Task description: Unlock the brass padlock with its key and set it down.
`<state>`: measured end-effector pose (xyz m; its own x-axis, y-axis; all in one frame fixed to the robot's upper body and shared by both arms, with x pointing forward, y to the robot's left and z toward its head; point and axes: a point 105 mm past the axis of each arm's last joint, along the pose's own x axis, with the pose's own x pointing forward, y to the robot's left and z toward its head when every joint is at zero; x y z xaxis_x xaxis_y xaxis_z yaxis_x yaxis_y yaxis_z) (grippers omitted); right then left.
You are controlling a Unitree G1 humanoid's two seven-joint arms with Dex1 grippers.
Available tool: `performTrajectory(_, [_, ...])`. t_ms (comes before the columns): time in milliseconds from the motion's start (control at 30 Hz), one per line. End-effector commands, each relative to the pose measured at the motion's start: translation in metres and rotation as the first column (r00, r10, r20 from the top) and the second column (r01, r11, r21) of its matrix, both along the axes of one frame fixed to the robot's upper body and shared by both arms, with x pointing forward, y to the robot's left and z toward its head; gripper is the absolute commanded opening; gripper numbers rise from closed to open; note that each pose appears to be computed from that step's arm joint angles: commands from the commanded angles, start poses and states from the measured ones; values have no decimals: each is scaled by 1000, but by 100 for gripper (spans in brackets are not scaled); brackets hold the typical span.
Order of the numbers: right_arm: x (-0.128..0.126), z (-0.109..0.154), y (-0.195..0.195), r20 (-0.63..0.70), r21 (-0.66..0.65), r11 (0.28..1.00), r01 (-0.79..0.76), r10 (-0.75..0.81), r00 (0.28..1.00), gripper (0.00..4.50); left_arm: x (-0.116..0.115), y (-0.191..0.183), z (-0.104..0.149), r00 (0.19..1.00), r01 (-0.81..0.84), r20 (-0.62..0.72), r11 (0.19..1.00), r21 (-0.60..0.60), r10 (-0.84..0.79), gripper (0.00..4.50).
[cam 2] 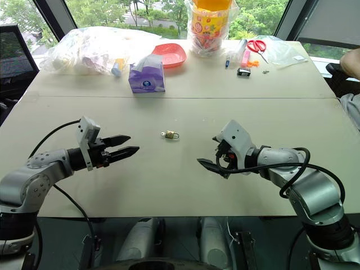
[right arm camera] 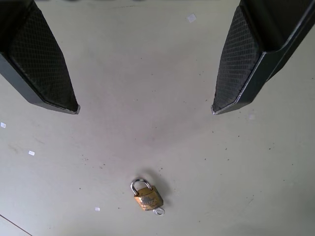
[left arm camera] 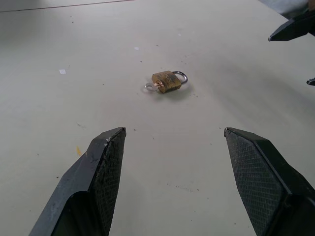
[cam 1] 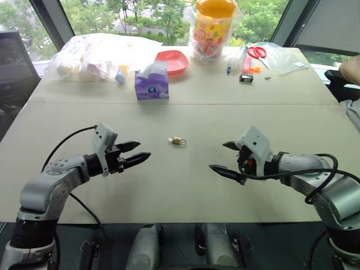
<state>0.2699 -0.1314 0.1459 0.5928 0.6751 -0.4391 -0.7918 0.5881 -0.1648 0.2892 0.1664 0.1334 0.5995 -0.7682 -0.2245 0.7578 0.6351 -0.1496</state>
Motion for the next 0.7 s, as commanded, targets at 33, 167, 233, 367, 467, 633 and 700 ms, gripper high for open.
performTrajectory(33, [1,12,5,69,-1,1000,-29,29,997,450,-3,0,12,999,23,42,1000,15,-23,332])
performTrajectory(167, [3,13,6,82,-4,999,-32,32,996,450,0,0,13,999,-6,48,1000,4,6,332])
performTrajectory(233, [4,13,6,90,-8,999,-32,33,995,450,-1,0,13,999,-4,49,1000,7,3,332])
performTrajectory(367, [8,16,5,116,-13,1000,-24,26,993,450,1,0,13,999,-8,52,1000,12,8,332])
performTrajectory(467, [19,21,9,147,-3,1000,-13,14,989,450,5,3,16,998,-7,70,999,45,4,332])
performTrajectory(633, [55,14,27,140,-70,997,-27,37,989,450,7,16,23,991,96,63,965,242,-115,332])
performTrajectory(700, [59,12,45,132,-94,990,-110,121,984,450,8,21,33,988,123,60,959,254,-142,332])
